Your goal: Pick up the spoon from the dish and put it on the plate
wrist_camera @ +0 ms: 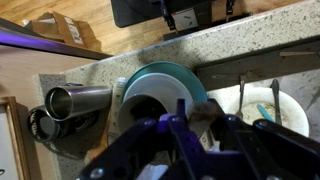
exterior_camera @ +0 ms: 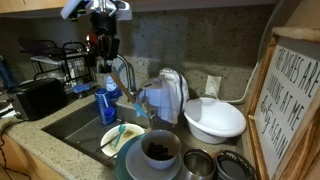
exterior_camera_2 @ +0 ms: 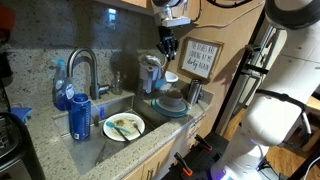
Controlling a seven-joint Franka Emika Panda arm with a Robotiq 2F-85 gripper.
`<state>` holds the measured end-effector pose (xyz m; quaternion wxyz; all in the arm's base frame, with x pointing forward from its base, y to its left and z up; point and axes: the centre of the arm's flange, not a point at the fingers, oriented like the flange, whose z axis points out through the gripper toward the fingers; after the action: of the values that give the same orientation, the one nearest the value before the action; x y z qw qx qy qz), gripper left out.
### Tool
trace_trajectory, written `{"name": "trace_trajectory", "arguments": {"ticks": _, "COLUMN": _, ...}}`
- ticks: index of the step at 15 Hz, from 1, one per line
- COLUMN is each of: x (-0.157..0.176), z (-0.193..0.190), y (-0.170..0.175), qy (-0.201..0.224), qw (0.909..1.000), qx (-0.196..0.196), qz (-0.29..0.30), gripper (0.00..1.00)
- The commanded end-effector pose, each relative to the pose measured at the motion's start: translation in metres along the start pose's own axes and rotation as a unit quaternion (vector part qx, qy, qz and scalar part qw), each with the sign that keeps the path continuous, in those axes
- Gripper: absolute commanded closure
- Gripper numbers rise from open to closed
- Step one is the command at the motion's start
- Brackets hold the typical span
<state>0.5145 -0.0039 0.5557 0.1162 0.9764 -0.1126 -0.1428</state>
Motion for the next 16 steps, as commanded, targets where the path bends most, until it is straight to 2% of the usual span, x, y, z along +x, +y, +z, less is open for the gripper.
{"name": "trace_trajectory", "arguments": {"ticks": 1, "x": -0.035, "z": 0.035, "y": -0.001, "qy": 0.004, "qw": 0.9996, "qx": -0.008, "qz": 0.026, "gripper": 0.93}}
{"name": "trace_trajectory", "arguments": {"ticks": 8, "x": -0.033, "z": 0.042, "y": 0.016, "qy": 0.012, "qw": 0.9979, "qx": -0.037, "qz": 0.052, "gripper": 0.94}}
{"name": "trace_trajectory", "arguments": {"ticks": 14, "x": -0.027, "z": 0.048, "y": 0.021, "qy": 0.016, "qw": 0.9981, "qx": -0.034, "qz": 0.05, "gripper": 0.94}}
{"name": "trace_trajectory", "arguments": {"ticks": 16, "x": -0.029, "z": 0.069, "y": 0.032, "qy": 0.022, "qw": 0.9952, "qx": -0.056, "qz": 0.077, "gripper": 0.94}}
